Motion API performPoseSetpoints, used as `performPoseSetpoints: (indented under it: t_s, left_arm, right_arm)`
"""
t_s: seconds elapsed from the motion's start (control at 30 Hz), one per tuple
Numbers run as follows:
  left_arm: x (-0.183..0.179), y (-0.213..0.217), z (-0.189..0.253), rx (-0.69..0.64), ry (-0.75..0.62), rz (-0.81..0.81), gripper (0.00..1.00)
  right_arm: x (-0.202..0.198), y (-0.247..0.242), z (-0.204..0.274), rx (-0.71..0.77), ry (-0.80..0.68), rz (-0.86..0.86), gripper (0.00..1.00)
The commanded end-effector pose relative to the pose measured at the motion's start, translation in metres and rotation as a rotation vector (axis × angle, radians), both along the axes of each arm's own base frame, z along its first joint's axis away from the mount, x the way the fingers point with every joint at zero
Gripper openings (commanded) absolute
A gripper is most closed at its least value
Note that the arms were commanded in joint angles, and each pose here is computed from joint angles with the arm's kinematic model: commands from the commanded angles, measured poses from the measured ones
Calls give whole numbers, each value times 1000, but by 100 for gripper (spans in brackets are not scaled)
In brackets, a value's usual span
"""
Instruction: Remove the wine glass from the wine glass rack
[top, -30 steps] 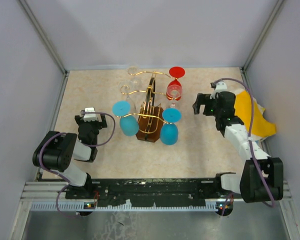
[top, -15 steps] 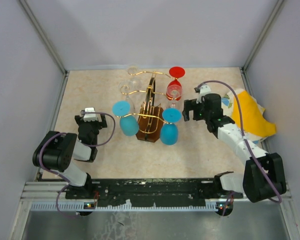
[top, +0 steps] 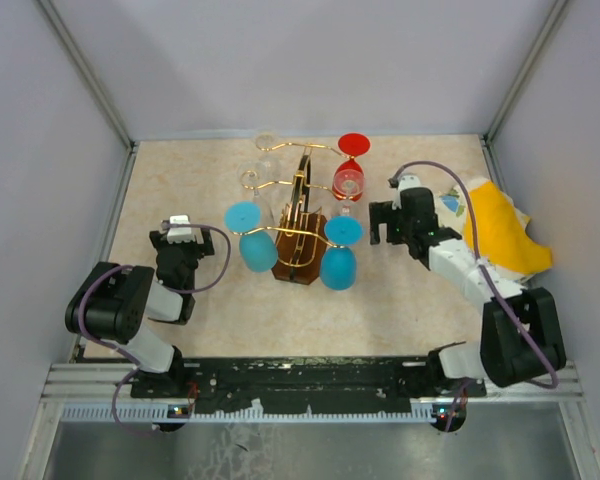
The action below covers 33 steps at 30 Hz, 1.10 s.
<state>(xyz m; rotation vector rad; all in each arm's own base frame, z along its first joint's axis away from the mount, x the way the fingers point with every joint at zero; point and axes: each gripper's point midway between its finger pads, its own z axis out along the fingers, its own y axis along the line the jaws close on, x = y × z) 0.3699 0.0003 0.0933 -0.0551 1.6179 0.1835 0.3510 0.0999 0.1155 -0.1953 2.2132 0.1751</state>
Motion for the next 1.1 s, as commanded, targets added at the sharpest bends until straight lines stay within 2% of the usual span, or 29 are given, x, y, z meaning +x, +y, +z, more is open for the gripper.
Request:
performPoseSetpoints:
  t_s: [0.0, 0.17, 0.37, 0.57, 0.8, 1.07]
  left_arm:
    - [5, 0, 6, -19, -29, 0, 100]
    - [5, 0, 6, -19, -28, 0, 100]
    - [5, 0, 6, -20, -29, 0, 100]
    - [5, 0, 6, -20, -29, 1, 100]
    - [5, 0, 6, -19, -28, 1, 100]
    - [5, 0, 6, -19, -29, 0, 100]
  right_arm:
    - [23, -36, 3, 3, 48, -212, 99]
    - [34, -79, -1, 89, 106, -375, 99]
    - [35, -114, -12, 35, 171, -496, 99]
    - [27, -132, -36, 40, 267, -550, 99]
    - [21, -133, -39, 64, 266, -556, 99]
    - [23, -90, -25, 230, 204, -350, 99]
